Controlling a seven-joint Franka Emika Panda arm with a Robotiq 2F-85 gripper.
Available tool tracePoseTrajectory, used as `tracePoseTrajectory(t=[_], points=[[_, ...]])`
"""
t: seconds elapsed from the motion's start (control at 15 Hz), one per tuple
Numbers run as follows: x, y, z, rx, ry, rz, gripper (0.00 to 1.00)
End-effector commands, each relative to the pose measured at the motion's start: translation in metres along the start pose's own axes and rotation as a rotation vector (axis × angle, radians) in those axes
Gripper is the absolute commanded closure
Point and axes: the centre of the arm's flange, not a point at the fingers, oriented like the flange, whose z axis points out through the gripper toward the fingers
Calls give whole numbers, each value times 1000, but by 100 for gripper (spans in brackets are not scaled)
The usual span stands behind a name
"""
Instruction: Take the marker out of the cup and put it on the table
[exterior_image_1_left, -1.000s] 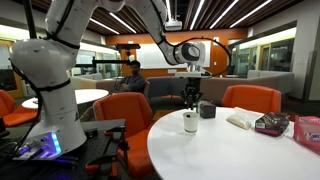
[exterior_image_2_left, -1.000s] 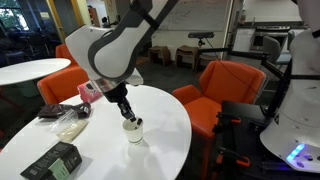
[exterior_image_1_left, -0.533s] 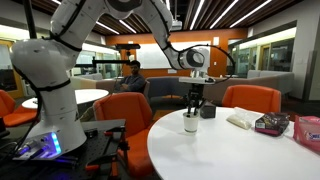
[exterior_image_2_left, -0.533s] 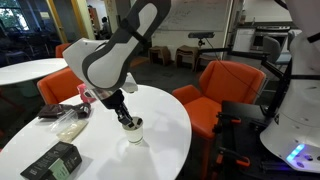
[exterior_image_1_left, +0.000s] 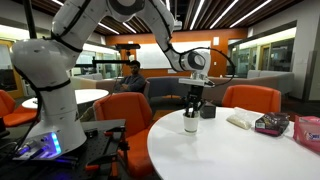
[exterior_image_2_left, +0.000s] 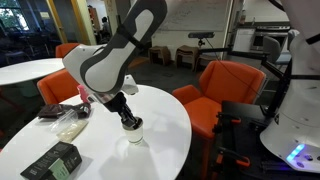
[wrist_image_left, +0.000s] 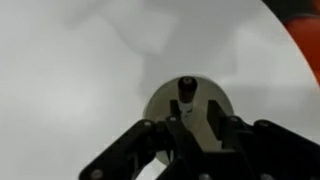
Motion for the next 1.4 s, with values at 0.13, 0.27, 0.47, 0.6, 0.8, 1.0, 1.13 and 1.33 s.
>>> tracePoseTrajectory(t=[0.13, 0.27, 0.47, 0.6, 0.8, 1.0, 1.13, 1.33], points=[[7, 6, 7, -1, -64, 7, 63], [10, 8, 12, -2, -80, 8, 65], [12, 8, 13, -9, -84, 5, 94], [12, 7, 9, -14, -89, 3, 97], [8, 3, -2, -16, -106, 0, 95], [-6, -3, -18, -15, -127, -12, 95], [-21, -5, -33, -11, -109, -31, 95], [-50, -1, -58, -14, -45, -71, 95]])
